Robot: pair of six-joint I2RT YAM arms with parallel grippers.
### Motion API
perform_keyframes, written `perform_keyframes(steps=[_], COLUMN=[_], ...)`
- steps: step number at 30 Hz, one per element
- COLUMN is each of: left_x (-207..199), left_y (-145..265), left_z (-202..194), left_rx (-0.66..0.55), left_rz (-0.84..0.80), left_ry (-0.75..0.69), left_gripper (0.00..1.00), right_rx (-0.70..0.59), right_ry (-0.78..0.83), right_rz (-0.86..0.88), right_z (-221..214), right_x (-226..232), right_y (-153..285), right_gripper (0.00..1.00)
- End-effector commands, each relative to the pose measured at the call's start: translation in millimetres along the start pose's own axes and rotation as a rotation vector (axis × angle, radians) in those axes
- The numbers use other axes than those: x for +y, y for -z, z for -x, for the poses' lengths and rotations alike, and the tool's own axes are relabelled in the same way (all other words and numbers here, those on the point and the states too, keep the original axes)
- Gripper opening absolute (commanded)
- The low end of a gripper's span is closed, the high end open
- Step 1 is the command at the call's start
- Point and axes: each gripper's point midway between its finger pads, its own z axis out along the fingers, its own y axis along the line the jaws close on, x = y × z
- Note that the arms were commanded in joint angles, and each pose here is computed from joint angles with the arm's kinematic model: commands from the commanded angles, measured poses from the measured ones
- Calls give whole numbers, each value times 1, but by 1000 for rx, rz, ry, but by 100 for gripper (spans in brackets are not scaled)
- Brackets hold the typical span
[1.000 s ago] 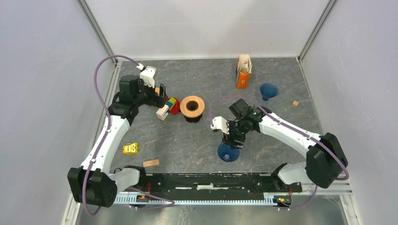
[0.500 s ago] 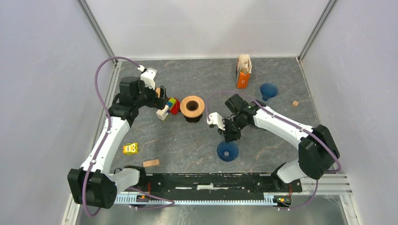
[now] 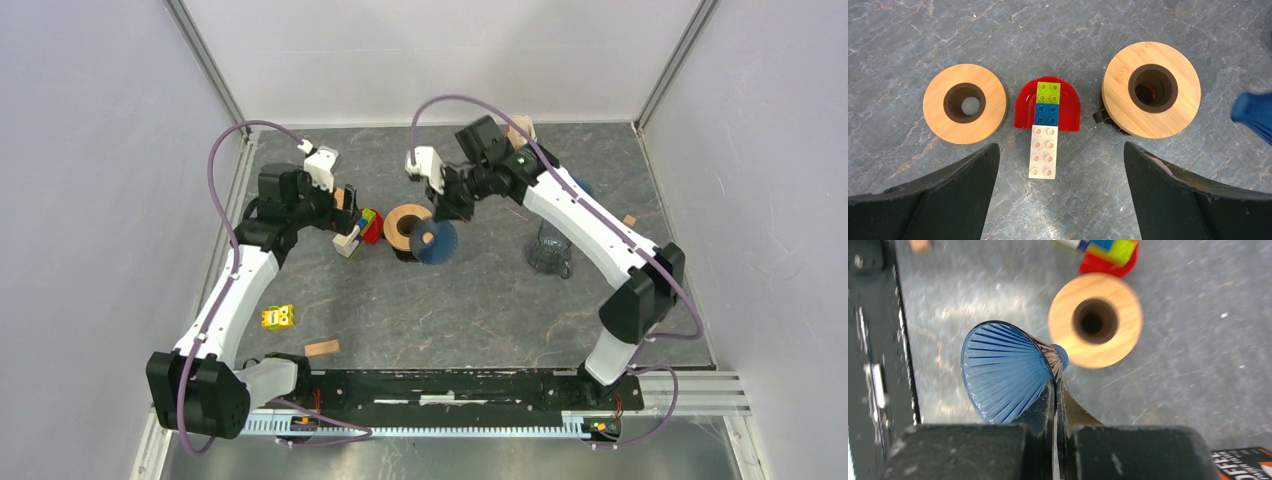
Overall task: Place the coffee filter in the dripper
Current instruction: Place the coffee dripper in the dripper holder.
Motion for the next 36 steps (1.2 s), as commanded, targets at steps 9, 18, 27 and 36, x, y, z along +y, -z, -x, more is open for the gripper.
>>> perform_keyframes(steps=[9,18,27,36], left_x=[-7,-19,-35,-53], left_y=[-1,-3,-18,-42], left_z=[34,42,43,47], left_rx=[-94,-115,-107,-87], left_rz=[-41,-97,-149,-188], left_ry=[40,85,104,192], left_gripper=[98,96,93,86], right_rx=[-139,-134,-133,-112], right_ry=[-264,-359,-408,-445], right_rz=[-191,-181,-152,-130], right_z=[63,46,34,21], right_x=[-94,-107,-105,-102], right_y=[-40,-54,-55,-65], right_gripper=[0,0,0,0])
